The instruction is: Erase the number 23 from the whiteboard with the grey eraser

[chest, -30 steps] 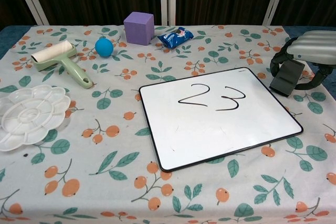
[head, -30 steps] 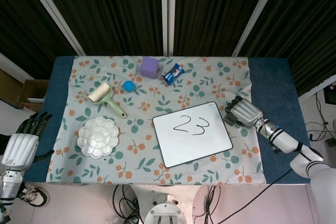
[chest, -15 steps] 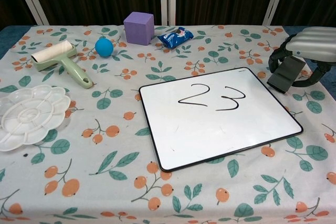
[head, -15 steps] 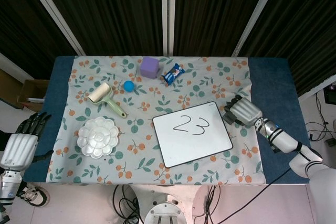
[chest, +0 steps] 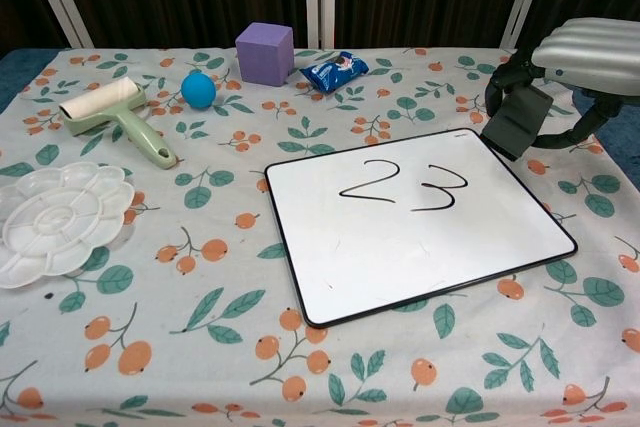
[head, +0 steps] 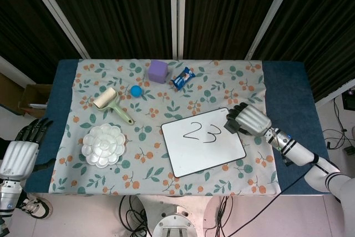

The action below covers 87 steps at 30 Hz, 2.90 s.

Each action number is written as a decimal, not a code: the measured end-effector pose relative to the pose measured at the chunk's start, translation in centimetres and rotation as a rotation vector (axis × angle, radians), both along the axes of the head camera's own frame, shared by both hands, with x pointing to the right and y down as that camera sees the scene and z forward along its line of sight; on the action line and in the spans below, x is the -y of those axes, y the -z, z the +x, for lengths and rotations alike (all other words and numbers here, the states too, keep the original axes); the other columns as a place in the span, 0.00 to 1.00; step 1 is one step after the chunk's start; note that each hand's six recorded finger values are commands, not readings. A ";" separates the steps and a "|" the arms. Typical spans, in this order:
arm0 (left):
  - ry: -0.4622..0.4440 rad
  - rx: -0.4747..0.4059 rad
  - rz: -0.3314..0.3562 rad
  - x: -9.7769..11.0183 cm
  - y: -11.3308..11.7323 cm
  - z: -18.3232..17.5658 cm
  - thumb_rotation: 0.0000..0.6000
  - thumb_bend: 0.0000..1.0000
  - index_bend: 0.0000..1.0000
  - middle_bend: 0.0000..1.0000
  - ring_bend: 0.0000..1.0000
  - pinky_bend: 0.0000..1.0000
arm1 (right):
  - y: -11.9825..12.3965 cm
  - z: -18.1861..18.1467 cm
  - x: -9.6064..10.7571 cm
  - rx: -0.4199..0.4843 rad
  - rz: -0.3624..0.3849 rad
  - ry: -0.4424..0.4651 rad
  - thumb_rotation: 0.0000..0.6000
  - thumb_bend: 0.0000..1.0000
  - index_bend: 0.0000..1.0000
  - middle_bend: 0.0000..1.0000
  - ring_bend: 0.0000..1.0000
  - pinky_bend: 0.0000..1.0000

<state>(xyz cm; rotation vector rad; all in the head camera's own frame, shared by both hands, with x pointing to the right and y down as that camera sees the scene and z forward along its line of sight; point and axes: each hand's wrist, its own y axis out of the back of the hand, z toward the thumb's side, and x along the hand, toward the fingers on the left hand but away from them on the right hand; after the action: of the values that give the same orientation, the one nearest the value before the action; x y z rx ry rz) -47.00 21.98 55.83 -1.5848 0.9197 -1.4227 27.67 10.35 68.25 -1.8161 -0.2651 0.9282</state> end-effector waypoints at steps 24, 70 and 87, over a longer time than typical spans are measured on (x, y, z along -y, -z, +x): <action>0.027 -0.007 -0.008 -0.4 -0.2 -1.3 1.00 0.00 0.08 0.07 0.04 0.16 | -0.3 -6.9 -6.5 -0.110 -0.122 0.168 1.00 0.33 0.84 0.70 0.61 0.50; 0.063 -0.021 0.017 -0.3 0.8 -3.3 1.00 0.00 0.08 0.07 0.04 0.16 | -5.9 -21.5 -2.4 -0.084 -0.001 0.113 1.00 0.34 0.87 0.71 0.62 0.52; 0.029 -0.021 0.003 -0.3 0.4 -2.0 1.00 0.00 0.08 0.07 0.04 0.16 | -5.8 -13.0 -1.6 -0.223 -0.090 0.068 1.00 0.34 0.88 0.71 0.62 0.53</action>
<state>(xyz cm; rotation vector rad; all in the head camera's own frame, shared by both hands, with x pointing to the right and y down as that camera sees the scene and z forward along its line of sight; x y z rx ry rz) -49.03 22.28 55.40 -1.5931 0.9601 -1.4263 14.66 11.91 74.09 -1.7732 -0.0218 1.0988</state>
